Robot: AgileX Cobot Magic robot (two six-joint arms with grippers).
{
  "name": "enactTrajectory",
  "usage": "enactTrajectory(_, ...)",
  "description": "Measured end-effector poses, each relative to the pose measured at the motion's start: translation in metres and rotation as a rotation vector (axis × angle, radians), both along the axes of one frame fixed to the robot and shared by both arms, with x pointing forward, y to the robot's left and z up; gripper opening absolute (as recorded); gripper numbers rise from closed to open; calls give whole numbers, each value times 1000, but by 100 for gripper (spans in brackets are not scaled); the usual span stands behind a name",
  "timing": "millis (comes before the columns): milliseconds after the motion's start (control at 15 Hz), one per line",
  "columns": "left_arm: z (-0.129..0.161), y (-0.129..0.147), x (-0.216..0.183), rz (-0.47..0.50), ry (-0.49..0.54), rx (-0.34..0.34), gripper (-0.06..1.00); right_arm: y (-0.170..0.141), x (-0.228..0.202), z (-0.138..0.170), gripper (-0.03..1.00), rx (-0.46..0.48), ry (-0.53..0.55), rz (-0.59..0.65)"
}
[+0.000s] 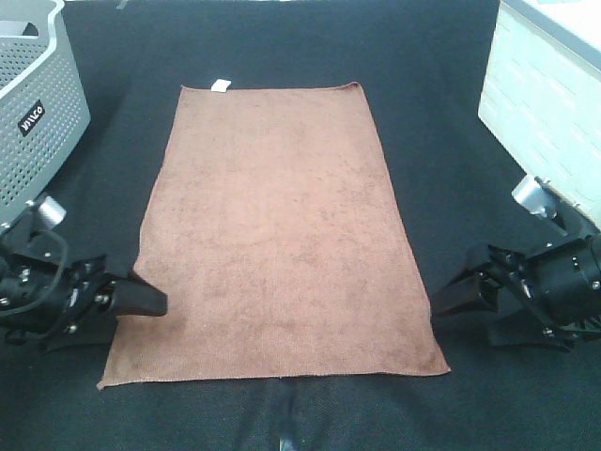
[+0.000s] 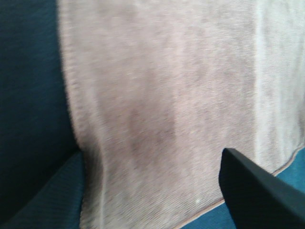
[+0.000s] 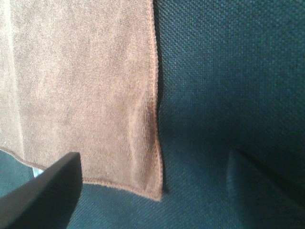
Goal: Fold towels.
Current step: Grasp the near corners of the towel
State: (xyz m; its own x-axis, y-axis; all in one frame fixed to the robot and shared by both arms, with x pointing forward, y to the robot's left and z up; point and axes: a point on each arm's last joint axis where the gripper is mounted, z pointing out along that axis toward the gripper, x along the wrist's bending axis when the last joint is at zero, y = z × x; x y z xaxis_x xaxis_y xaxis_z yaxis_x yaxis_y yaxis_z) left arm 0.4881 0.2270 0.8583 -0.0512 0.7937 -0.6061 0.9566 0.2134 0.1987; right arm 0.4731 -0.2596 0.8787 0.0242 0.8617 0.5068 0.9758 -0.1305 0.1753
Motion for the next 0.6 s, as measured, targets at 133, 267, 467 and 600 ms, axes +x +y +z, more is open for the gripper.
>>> enactTrajectory(133,-2,-8,4,-13,4,-18,74,1,2,-8,77,15,13,-10)
enactTrajectory(267,-5,-13,6,-18,10,-28,68,3,3,-12,74,39,15,-10)
enactTrajectory(467,-10,-11,7,-9,21,-5,46,32,17,-17,67,47,6,93)
enactTrajectory(600,-11,-11,7,-7,24,-1,36,36,19,-17,63,40,7,91)
